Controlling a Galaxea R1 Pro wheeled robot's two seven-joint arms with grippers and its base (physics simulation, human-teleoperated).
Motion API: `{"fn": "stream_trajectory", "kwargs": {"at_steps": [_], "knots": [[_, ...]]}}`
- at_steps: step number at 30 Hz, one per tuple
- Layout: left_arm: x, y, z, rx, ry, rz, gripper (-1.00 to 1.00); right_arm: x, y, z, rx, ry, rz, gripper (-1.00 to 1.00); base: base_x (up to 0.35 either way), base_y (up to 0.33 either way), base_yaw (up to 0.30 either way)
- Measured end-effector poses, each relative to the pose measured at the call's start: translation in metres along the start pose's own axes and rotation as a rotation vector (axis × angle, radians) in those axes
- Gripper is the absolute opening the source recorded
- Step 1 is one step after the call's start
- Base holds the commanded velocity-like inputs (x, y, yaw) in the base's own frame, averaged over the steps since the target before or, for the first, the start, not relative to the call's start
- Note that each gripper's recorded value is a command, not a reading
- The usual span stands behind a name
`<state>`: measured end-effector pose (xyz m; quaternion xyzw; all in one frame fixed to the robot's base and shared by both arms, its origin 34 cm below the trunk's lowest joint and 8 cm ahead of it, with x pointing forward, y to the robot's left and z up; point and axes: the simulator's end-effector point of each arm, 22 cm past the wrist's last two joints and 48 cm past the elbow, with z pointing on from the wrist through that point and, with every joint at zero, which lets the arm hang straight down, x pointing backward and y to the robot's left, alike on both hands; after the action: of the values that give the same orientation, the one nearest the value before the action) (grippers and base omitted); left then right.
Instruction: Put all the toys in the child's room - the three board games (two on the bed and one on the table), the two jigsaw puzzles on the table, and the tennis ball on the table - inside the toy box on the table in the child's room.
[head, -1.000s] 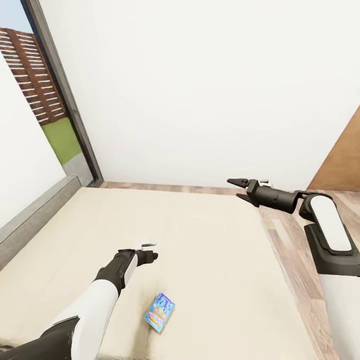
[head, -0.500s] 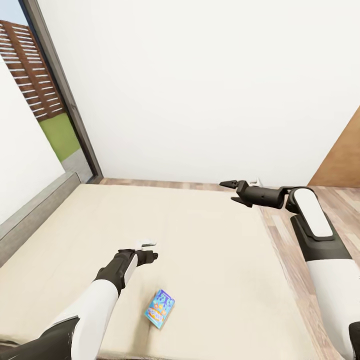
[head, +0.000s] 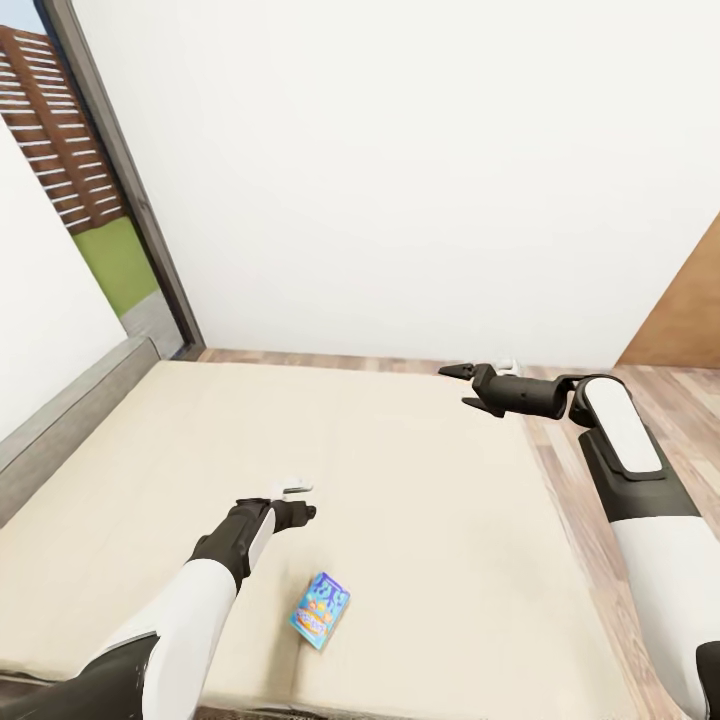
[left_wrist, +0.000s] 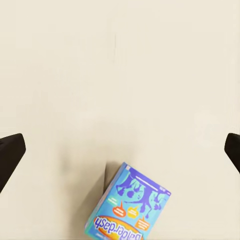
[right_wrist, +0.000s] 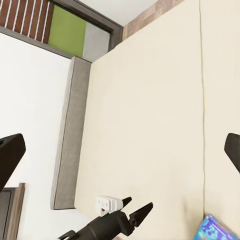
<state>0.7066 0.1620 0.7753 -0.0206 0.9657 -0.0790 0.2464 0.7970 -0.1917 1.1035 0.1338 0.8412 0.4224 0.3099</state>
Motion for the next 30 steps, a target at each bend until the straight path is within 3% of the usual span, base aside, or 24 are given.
{"fn": "stream_trajectory", "kwargs": {"at_steps": [13,22,30], "knots": [[0.012,-0.001,0.009,0.011,0.027,-0.005,1.00,0.006,-0.012,0.009,0.014,0.016,0.012,1.00,0.000,0.000,0.000],[0.024,-0.014,0.012,0.089,0.080,-0.019,1.00,0.008,-0.023,0.014,0.039,0.023,0.016,1.00,0.000,0.000,0.000],[0.037,-0.019,0.011,0.154,0.152,-0.045,1.00,0.014,-0.038,0.019,0.102,0.041,0.007,1.00,0.000,0.000,0.000]]}}
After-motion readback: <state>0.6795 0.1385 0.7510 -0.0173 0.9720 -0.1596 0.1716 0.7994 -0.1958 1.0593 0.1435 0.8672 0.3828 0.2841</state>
